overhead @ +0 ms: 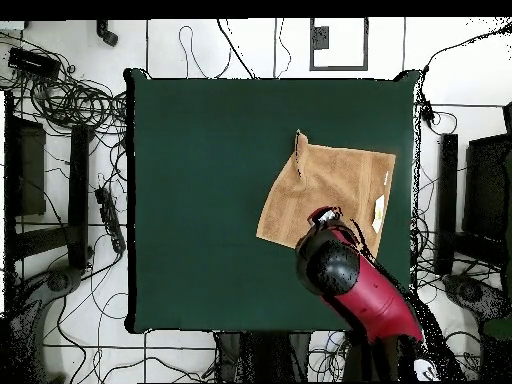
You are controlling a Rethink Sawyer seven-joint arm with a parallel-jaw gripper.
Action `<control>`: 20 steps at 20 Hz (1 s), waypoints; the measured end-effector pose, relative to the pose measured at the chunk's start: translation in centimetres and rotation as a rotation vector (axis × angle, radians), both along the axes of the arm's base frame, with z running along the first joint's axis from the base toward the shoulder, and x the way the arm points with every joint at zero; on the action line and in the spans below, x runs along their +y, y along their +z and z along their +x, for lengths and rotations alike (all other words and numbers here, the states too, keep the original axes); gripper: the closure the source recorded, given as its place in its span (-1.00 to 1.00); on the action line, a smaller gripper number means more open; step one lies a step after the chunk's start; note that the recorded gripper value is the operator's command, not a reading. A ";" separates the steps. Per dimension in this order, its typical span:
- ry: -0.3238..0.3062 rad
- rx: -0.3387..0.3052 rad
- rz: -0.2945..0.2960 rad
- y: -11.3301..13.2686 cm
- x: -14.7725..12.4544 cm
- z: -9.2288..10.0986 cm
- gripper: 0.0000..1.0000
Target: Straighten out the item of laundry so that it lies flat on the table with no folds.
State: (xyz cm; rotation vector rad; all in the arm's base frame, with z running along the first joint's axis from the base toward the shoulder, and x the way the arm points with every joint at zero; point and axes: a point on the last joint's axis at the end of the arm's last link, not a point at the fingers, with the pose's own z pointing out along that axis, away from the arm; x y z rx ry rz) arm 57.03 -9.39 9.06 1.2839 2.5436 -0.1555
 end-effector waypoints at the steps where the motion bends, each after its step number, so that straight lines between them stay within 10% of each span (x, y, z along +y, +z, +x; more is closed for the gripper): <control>1: -0.010 -0.007 0.003 0.0 0.5 0.3 -1.00; 20: -0.145 0.002 0.070 -3.3 10.5 0.9 -1.00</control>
